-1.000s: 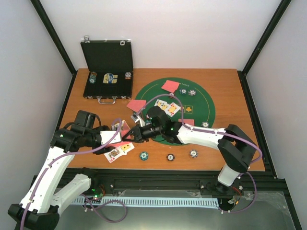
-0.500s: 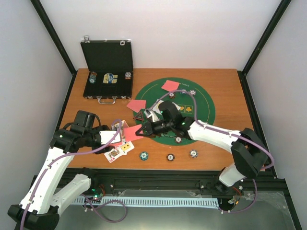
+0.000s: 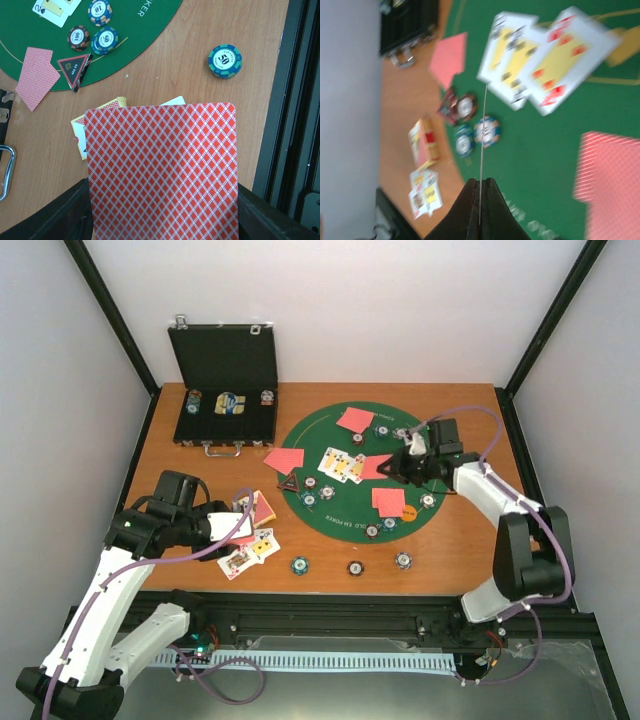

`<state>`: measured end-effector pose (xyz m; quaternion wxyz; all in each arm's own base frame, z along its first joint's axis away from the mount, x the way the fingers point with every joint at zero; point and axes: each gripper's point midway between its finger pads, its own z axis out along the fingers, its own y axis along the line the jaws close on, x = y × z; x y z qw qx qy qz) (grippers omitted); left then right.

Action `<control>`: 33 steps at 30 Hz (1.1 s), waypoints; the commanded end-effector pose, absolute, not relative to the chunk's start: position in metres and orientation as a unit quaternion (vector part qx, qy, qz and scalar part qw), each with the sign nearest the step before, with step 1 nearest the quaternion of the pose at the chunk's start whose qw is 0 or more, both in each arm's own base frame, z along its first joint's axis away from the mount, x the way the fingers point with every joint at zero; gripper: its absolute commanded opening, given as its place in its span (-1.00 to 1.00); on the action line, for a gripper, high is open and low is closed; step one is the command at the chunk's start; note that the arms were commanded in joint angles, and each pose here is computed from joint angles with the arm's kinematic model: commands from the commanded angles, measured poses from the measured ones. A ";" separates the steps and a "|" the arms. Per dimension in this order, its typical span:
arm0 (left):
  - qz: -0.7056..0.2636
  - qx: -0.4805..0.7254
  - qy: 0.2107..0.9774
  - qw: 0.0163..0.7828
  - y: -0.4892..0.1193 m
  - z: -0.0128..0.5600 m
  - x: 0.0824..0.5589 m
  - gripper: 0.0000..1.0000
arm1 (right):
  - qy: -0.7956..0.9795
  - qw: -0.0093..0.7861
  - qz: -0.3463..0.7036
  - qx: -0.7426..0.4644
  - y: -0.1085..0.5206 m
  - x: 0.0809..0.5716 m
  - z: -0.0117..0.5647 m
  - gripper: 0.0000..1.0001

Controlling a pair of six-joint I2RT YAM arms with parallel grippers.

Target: Distribute texas hold em gaming equipment

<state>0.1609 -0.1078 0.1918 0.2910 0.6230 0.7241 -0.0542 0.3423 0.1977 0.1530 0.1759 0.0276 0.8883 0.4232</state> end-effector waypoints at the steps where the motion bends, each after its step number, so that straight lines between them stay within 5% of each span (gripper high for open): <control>1: -0.053 0.630 0.710 0.309 -0.112 0.202 0.164 -0.34 | 0.902 0.166 0.396 0.045 0.163 0.372 0.124 -0.95; 21: -0.046 0.632 0.710 0.308 -0.110 0.204 0.165 -0.34 | 0.915 0.118 0.377 0.082 0.141 0.439 0.056 -0.94; 23: -0.046 0.632 0.709 0.309 -0.111 0.204 0.165 -0.34 | 0.923 0.118 0.355 0.088 0.134 0.442 0.053 -0.77; 25: -0.047 0.632 0.709 0.310 -0.111 0.205 0.165 -0.34 | 0.932 0.121 0.327 0.094 0.127 0.443 0.053 -0.33; 33: -0.052 0.631 0.708 0.313 -0.112 0.207 0.163 -0.33 | 0.965 0.149 0.174 0.127 0.076 0.441 0.065 0.40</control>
